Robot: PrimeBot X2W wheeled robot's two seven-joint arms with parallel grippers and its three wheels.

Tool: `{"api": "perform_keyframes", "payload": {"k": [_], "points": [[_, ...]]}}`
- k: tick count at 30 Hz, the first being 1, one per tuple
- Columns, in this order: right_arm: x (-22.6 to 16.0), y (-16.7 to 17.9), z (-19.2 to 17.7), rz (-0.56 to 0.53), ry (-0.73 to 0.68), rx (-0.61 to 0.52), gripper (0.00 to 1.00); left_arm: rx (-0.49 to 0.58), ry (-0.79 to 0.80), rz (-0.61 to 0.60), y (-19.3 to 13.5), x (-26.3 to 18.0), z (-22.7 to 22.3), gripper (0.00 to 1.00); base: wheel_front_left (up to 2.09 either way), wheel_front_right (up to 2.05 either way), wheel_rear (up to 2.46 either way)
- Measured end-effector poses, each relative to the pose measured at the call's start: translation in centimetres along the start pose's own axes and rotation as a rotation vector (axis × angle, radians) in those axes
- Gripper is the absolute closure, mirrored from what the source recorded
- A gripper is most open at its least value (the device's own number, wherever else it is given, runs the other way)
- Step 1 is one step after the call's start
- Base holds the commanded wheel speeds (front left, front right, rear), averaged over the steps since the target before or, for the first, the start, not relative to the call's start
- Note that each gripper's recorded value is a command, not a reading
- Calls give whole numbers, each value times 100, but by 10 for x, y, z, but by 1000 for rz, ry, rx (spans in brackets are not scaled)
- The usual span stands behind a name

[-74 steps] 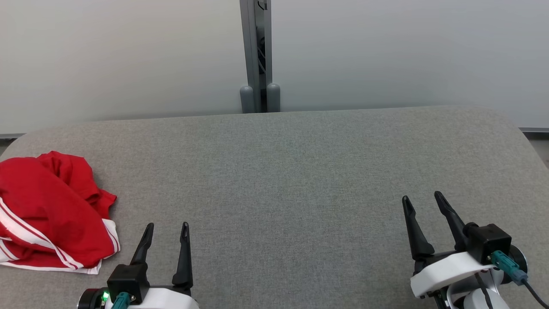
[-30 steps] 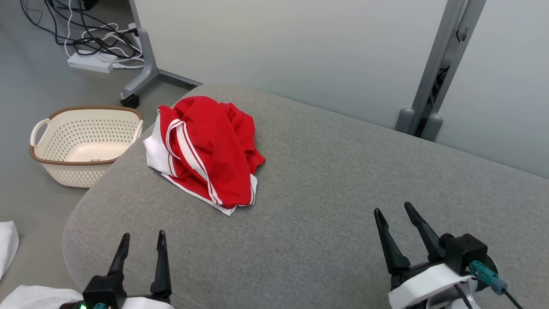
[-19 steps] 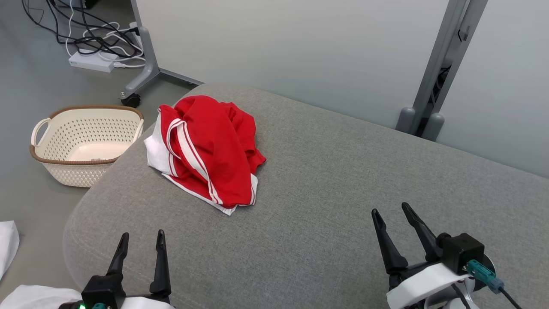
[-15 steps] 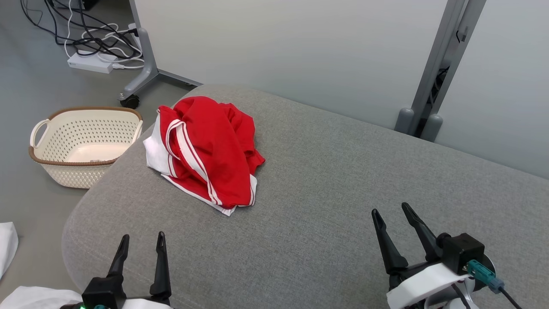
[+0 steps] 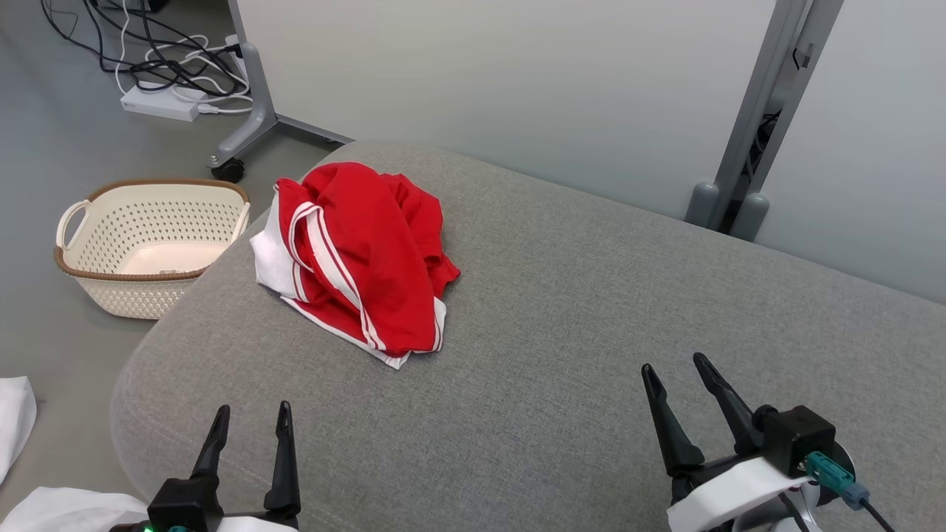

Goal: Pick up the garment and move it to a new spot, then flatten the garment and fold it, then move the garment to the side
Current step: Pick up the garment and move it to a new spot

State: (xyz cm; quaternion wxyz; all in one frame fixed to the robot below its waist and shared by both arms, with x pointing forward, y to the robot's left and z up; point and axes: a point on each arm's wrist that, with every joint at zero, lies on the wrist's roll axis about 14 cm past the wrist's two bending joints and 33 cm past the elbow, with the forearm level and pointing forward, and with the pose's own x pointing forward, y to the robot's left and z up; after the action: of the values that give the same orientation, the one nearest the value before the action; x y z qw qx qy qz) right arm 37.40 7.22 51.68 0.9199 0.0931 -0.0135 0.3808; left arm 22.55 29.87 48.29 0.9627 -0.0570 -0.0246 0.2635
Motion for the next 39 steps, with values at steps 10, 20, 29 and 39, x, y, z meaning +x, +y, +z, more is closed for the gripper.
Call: {"api": "perform_keyframes", "payload": {"k": [10,20,29,39], "points": [[-2,-6,-5,-12,11,-14,0,-34,-56,11,10,18,20,0,0,0,0],[8,-44,-17,-80,21,-25,0,9,-75,-111,-13,96,39,0,0,0,0],[16,-86,-27,-141,25,-45,0,131,192,-196,-35,193,13,0,0,0,0],[6,-120,-49,-217,67,-30,0,34,471,-198,-60,249,-24,0,0,0,0]]}}
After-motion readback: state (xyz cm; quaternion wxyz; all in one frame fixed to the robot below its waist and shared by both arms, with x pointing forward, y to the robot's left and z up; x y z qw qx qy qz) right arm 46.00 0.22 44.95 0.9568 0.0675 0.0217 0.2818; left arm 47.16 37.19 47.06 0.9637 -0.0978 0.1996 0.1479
